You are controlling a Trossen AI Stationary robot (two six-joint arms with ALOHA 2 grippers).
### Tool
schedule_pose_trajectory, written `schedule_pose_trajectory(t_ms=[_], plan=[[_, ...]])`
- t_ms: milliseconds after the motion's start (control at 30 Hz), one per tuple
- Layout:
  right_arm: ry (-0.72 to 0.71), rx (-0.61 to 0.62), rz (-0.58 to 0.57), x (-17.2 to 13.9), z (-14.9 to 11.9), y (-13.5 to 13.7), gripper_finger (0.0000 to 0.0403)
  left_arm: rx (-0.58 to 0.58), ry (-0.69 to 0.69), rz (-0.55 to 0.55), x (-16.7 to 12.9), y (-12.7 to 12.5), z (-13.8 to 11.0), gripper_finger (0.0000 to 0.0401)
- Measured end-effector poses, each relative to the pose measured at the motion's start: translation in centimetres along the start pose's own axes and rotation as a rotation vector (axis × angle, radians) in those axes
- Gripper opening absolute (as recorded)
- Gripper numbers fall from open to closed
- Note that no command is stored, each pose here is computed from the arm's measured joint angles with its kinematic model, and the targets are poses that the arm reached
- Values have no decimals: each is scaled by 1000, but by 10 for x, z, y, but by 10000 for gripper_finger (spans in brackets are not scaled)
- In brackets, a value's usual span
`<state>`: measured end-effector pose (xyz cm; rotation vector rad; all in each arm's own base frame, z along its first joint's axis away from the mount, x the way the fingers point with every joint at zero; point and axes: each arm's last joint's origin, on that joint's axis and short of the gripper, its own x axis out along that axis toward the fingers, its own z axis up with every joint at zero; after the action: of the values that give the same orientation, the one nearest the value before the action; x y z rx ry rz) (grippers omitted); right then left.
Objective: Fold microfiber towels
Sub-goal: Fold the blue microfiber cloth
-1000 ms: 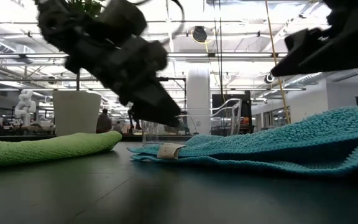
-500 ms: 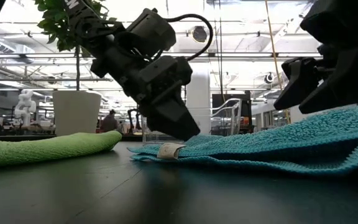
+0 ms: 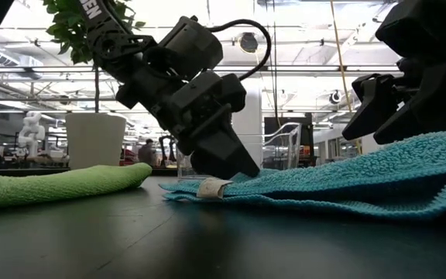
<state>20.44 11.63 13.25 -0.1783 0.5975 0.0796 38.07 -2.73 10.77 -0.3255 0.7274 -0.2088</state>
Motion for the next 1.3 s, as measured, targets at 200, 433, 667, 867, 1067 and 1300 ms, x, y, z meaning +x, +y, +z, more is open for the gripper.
schedule_pose_trajectory(t_ms=[200,433,667,867,1067,1300], plan=[[0,-1,1,0,0,0,212,82,-15,13,1,-2,1,154],[1,12,1,0,0,0,212,108,-12,90,-1,7,1,14],[1,21,5,0,0,0,212,79,55,222,-5,12,-4,4],[5,21,29,0,0,1,212,77,64,298,-7,14,-5,3],[9,110,87,-5,-1,10,212,76,80,421,-30,13,-7,2],[72,142,-29,-10,-12,12,212,66,38,425,-46,9,-7,1]])
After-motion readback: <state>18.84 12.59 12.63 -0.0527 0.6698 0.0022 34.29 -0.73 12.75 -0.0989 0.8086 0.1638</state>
